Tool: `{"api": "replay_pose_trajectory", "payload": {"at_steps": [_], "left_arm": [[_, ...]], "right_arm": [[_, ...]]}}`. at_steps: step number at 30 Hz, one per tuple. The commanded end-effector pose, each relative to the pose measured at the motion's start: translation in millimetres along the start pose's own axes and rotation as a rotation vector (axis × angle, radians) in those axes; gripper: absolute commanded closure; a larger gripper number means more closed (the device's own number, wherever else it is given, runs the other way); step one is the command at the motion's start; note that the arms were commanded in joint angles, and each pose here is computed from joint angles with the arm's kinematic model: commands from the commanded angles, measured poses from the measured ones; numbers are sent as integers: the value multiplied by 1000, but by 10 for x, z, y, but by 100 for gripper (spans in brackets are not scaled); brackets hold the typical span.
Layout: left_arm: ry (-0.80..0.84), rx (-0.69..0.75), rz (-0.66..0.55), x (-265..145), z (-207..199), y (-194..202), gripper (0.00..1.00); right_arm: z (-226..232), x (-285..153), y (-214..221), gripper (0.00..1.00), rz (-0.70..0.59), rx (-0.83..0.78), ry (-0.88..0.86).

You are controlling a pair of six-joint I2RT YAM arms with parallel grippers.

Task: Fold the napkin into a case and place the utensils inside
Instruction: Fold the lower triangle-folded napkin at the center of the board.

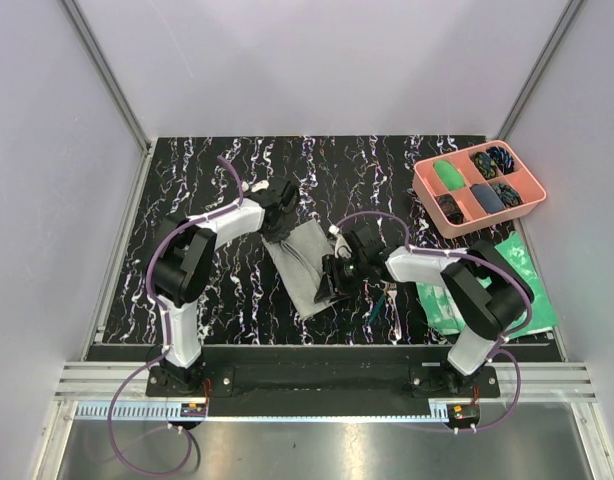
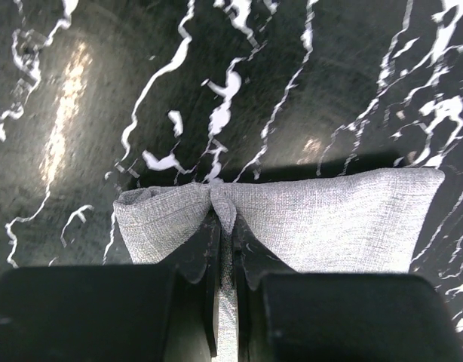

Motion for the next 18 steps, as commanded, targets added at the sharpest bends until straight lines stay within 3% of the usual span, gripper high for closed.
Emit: {"api": "replay_pose_trajectory", "payload": {"at_steps": [1,5,10,13,18], "left_arm": [[83,-12,-73,-67,-126,-153,92],[91,-9,-70,-70,-127,-153,92],[100,-2,-67,-105,-123,-152,89],[109,2,-80,-164,-113,-173,82],[146,6,-80,-291,-124,-217,59]], "right_arm": [[86,-230,-82,52,-1,-92,102],[118,-255,-184,42,-21,-126,121],[92,-151,-266,41,-1,-142,136],[49,-108,-293,41,-1,-144,157],[-37,7,-304,48,20,-138,176]]}}
Point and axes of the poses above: each gripper's point midway between its finger pads, its own x axis out along the fingers, its own z axis along the line the jaws close on, y = z × x, the point moved 7 cm from there along -x, back along the fingers, and after that the axes turned 7 degrees about -x, right-handed, at the moved point
